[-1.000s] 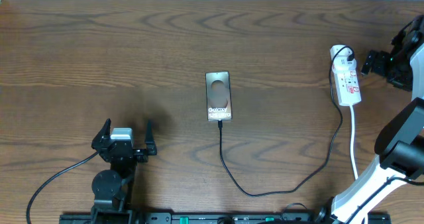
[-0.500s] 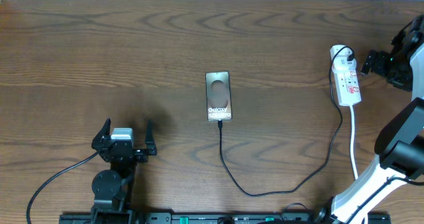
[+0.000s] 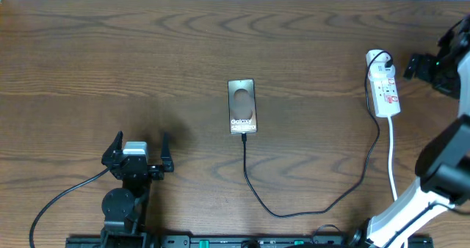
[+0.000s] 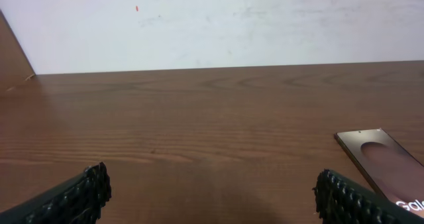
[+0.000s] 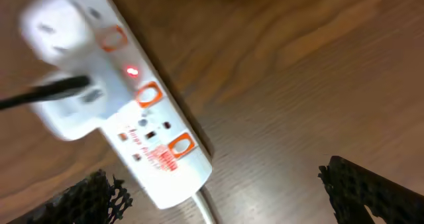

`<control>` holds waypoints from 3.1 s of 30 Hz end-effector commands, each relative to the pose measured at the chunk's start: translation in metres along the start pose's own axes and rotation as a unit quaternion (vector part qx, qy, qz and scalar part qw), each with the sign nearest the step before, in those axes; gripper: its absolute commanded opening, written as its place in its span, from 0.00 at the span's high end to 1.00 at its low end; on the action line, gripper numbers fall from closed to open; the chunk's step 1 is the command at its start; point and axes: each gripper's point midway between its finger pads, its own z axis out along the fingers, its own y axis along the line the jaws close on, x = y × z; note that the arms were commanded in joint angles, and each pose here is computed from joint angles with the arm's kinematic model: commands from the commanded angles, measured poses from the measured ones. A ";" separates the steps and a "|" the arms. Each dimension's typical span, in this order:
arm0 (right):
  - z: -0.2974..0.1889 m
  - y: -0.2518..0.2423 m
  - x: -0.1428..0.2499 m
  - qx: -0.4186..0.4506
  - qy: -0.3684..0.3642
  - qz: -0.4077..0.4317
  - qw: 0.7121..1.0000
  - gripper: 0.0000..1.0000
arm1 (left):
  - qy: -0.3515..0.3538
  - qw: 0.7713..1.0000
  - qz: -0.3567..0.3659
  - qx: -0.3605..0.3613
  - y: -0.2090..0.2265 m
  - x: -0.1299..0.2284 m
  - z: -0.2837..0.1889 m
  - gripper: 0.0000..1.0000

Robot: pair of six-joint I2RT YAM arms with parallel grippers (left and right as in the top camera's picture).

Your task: Plug charger to phone and switch on socket

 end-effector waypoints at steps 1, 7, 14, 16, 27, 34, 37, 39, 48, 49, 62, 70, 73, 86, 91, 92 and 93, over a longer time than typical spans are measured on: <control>-0.085 0.005 -0.017 -0.003 -0.099 -0.015 0.995 0.01 | 0.031 0.999 0.007 -0.014 0.004 0.019 0.001 0.00; -0.172 0.011 -0.015 -0.010 -0.197 -0.020 0.980 0.01 | 0.031 0.999 0.007 -0.014 0.004 0.019 0.001 0.00; -0.252 0.054 0.007 -0.046 -0.285 -0.067 0.955 0.01 | 0.031 0.999 0.007 -0.014 0.004 0.019 0.001 0.00; -0.269 0.074 0.017 -0.066 -0.301 -0.092 0.947 0.01 | 0.031 0.999 0.007 -0.014 0.004 0.019 0.001 0.00; -0.256 0.149 0.109 -0.140 -0.263 -0.214 0.930 0.01 | 0.031 0.999 0.007 -0.014 0.004 0.019 0.001 0.00; -0.161 0.118 0.192 -0.104 -0.156 -0.244 0.951 0.01 | 0.031 0.999 0.007 -0.014 0.004 0.019 0.001 0.00; -0.121 0.109 0.207 -0.085 -0.158 -0.248 0.952 0.01 | 0.031 0.999 0.007 -0.014 0.004 0.019 0.001 0.00; -0.105 0.113 0.207 -0.092 -0.181 -0.245 0.948 0.01 | 0.031 0.999 0.007 -0.014 0.004 0.019 0.001 0.01; -0.046 0.147 0.239 -0.221 -0.295 -0.251 0.895 0.01 | 0.031 0.999 0.007 -0.014 0.004 0.019 0.001 0.00; -0.042 0.146 0.242 -0.223 -0.299 -0.250 0.893 0.01 | 0.031 0.999 0.007 -0.014 0.004 0.019 0.001 0.00; -0.005 0.133 0.276 -0.229 -0.309 -0.235 0.893 0.01 | 0.031 0.999 0.007 -0.014 0.004 0.019 0.001 0.00; -0.016 0.134 0.270 -0.237 -0.343 -0.224 0.881 0.01 | 0.031 0.999 0.007 -0.014 0.004 0.019 0.001 0.00; -0.025 0.135 0.266 -0.241 -0.361 -0.222 0.873 0.01 | 0.031 0.999 0.007 -0.014 0.004 0.019 0.001 0.00; -0.098 0.136 0.241 -0.269 -0.506 -0.200 0.794 0.01 | 0.031 0.999 0.007 -0.014 0.004 0.019 0.001 0.00; -0.110 0.134 0.239 -0.273 -0.529 -0.196 0.779 0.01 | 0.031 0.999 0.007 -0.014 0.004 0.019 0.001 0.00; -0.110 0.134 0.239 -0.273 -0.529 -0.196 0.779 0.01 | 0.031 0.999 0.007 -0.014 0.004 0.019 0.001 0.00; -0.110 0.134 0.239 -0.273 -0.529 -0.196 0.779 0.01 | 0.031 0.999 0.007 -0.014 0.004 0.019 0.001 0.00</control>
